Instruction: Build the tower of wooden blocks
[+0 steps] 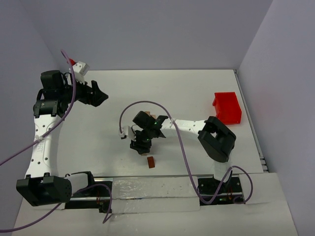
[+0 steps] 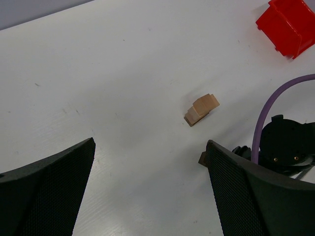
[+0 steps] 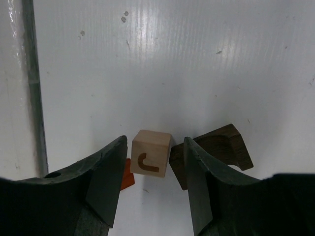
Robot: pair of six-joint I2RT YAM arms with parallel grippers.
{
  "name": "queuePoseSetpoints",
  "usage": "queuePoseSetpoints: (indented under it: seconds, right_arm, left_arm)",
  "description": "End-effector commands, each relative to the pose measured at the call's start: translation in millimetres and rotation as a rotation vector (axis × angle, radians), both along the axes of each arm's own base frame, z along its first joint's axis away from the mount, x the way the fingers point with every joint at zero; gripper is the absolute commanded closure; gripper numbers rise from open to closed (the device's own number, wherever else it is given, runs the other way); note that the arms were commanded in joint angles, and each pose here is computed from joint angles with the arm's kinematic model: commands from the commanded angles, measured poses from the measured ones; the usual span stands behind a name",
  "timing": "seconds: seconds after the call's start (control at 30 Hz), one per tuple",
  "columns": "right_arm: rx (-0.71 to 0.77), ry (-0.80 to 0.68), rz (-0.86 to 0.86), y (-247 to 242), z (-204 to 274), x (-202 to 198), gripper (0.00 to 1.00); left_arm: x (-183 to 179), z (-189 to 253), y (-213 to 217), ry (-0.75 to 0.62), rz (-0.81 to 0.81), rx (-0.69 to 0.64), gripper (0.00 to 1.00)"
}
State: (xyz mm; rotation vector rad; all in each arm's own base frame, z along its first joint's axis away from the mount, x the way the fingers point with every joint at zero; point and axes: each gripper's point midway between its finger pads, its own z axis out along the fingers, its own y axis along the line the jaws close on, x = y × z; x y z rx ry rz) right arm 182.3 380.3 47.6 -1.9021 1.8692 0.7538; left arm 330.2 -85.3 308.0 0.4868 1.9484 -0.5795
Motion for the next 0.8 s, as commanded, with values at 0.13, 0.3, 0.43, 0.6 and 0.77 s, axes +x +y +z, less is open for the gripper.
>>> queuePoseSetpoints:
  seconds: [0.13, 0.3, 0.43, 0.6, 0.77]
  right_arm:
    - [-0.014, -0.033, 0.024, -3, -11, -1, 0.43]
    - [-0.031, -0.026, 0.033, -14, -15, -7, 0.43]
    - [-0.029, -0.022, 0.03, -18, -15, -11, 0.45]
    - [-0.01, -0.024, 0.019, -17, -12, -11, 0.53]
    - [0.012, -0.036, 0.012, -13, -5, -10, 0.57]
  left_arm:
    - [-1, 7, 2, -0.037, -0.007, 0.014, 0.01]
    - [1, 4, 1, -0.031, -0.015, 0.011, 0.01]
    - [2, 2, 0, -0.028, -0.018, 0.006, 0.01]
    - [3, 1, 0, -0.025, -0.018, 0.004, 0.01]
    - [3, 1, 0, -0.026, -0.018, 0.006, 0.01]
